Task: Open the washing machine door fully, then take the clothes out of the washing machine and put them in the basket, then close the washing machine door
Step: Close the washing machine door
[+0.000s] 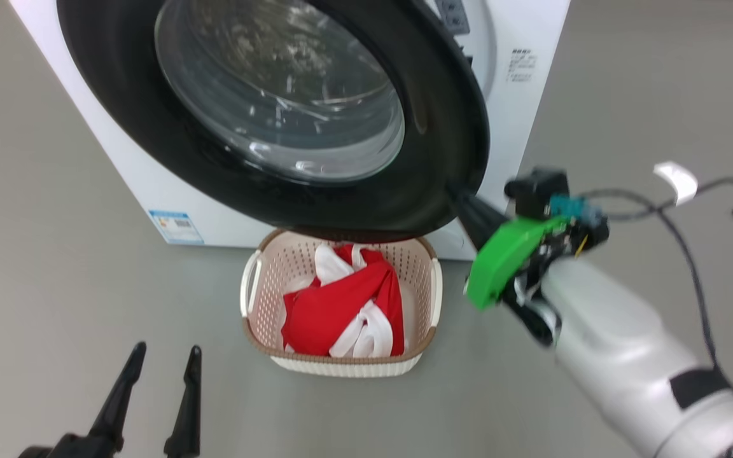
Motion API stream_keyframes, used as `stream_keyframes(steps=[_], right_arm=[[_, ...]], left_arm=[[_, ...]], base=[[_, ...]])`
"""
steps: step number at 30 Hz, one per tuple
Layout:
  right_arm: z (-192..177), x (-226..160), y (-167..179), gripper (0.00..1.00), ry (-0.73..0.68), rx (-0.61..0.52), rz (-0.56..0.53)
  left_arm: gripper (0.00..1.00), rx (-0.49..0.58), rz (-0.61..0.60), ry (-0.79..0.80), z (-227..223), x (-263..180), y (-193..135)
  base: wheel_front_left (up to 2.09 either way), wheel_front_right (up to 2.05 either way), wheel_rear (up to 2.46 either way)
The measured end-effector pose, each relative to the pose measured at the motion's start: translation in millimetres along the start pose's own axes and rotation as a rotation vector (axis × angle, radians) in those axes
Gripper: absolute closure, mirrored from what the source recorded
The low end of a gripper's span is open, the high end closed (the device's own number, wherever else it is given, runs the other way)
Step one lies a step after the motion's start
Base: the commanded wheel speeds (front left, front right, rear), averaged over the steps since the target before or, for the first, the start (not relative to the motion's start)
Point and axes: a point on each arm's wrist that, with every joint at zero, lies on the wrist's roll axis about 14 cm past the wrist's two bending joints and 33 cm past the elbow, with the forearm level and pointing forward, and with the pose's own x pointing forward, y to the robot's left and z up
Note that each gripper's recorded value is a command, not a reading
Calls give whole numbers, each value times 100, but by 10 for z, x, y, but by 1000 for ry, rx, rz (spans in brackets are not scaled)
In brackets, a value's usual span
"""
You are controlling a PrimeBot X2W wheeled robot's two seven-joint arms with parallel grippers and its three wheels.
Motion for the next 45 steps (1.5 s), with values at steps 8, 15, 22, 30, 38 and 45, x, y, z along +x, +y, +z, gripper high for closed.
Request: stream_keyframes(steps=[8, 15, 22, 30, 38, 45], right_arm=[[238, 400, -207, 100, -18, -24, -12], [229, 710, -406, 100, -13, -27, -25], [426, 968, -851, 100, -76, -45, -93], [290, 1179, -867, 100, -85, -25, -94], [286, 1145, -882, 100, -105, 24, -115], [104, 787, -958, 50, -87, 43, -152]], left_arm=[[0, -32, -9, 20, -86, 229, -49], [0, -39, -10, 63, -253, 412, -66], [0, -44, -10, 100, -409, 549, -93], [0, -32, 17, 152, -562, 512, -15], [0, -29, 12, 141, -543, 580, -13], [0, -29, -22, 114, -475, 660, -87]], base=[[0, 0, 0], [0, 0, 0], [0, 0, 0], [0, 0, 0], [0, 0, 0], [0, 0, 0]])
